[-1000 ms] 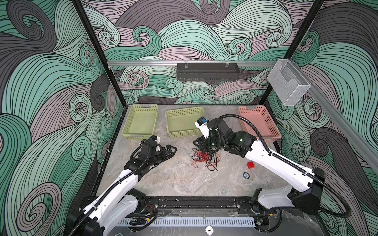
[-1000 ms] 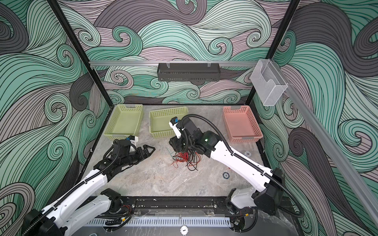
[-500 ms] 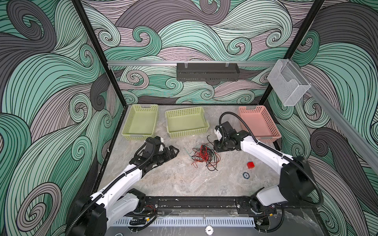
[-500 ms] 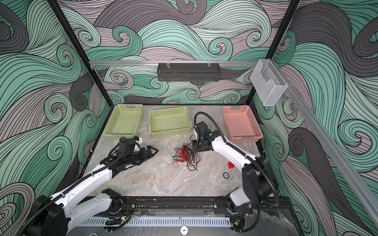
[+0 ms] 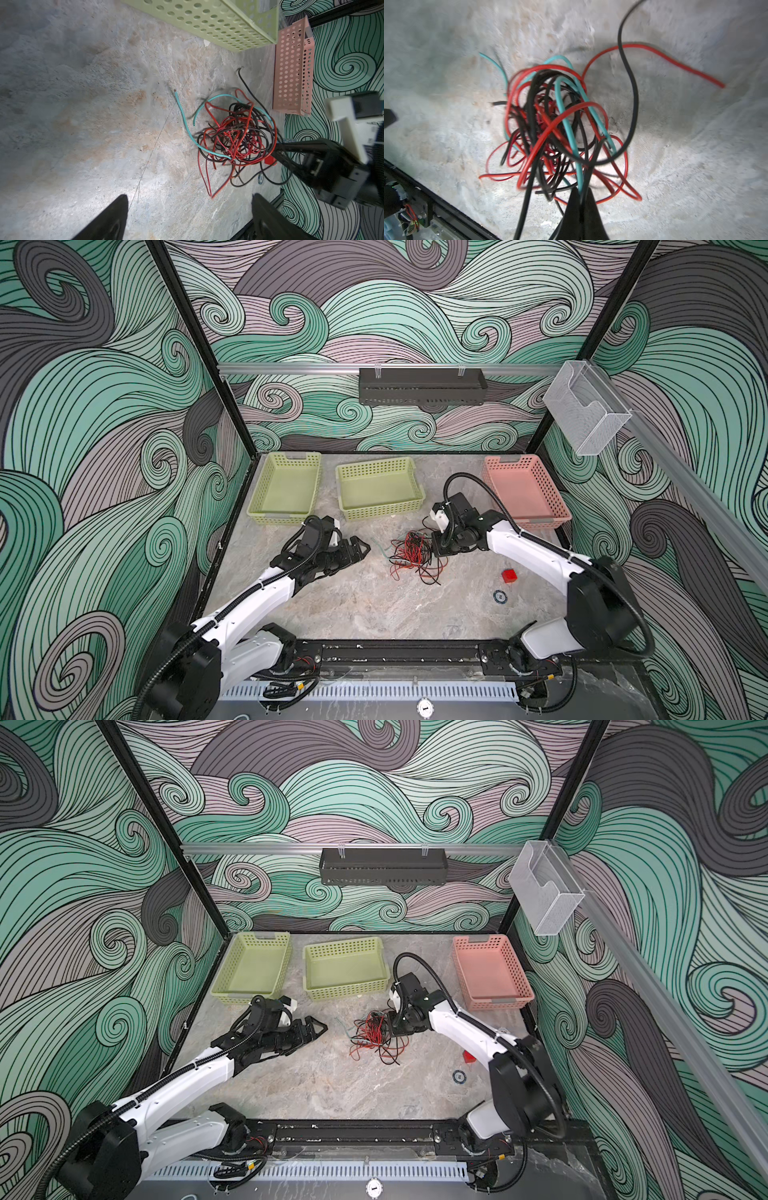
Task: Untangle and sort cables by color
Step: Untie the cable.
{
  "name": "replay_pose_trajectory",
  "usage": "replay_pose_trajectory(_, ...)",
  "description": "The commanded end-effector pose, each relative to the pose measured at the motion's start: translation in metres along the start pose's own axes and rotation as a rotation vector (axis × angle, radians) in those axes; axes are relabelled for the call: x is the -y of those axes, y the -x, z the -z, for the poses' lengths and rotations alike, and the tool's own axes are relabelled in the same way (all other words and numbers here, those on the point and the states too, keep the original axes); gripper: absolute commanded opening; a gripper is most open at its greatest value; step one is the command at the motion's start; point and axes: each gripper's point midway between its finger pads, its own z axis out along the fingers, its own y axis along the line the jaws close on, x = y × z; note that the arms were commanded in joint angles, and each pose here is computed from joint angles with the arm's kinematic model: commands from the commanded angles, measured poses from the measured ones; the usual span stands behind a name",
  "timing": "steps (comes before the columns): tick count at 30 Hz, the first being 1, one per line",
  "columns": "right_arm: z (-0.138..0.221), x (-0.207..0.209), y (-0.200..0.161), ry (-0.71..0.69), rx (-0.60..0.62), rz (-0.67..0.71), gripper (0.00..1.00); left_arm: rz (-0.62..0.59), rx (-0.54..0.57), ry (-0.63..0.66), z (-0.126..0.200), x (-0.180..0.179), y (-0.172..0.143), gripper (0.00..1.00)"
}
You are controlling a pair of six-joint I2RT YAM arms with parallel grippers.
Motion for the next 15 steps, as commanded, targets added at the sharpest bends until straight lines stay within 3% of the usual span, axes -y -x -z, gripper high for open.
replay_pose_trajectory(1, 0.051, -0.019, 0.032, -0.036, 0.164, 0.064, 0.00, -0.041, 0.027, -0.017, 0.006, 0.014, 0.009, 0.90)
replay_pose_trajectory(7, 0.116, -0.066, 0.057, -0.094, 0.350, 0.229, 0.00, -0.054, 0.083, 0.025, 0.019, 0.012, 0.019, 0.90)
replay_pose_trajectory(15, 0.160, -0.122, 0.079, -0.025, 0.514, 0.329, 0.00, -0.056, 0.170, 0.055, 0.039, 0.007, 0.025, 0.91)
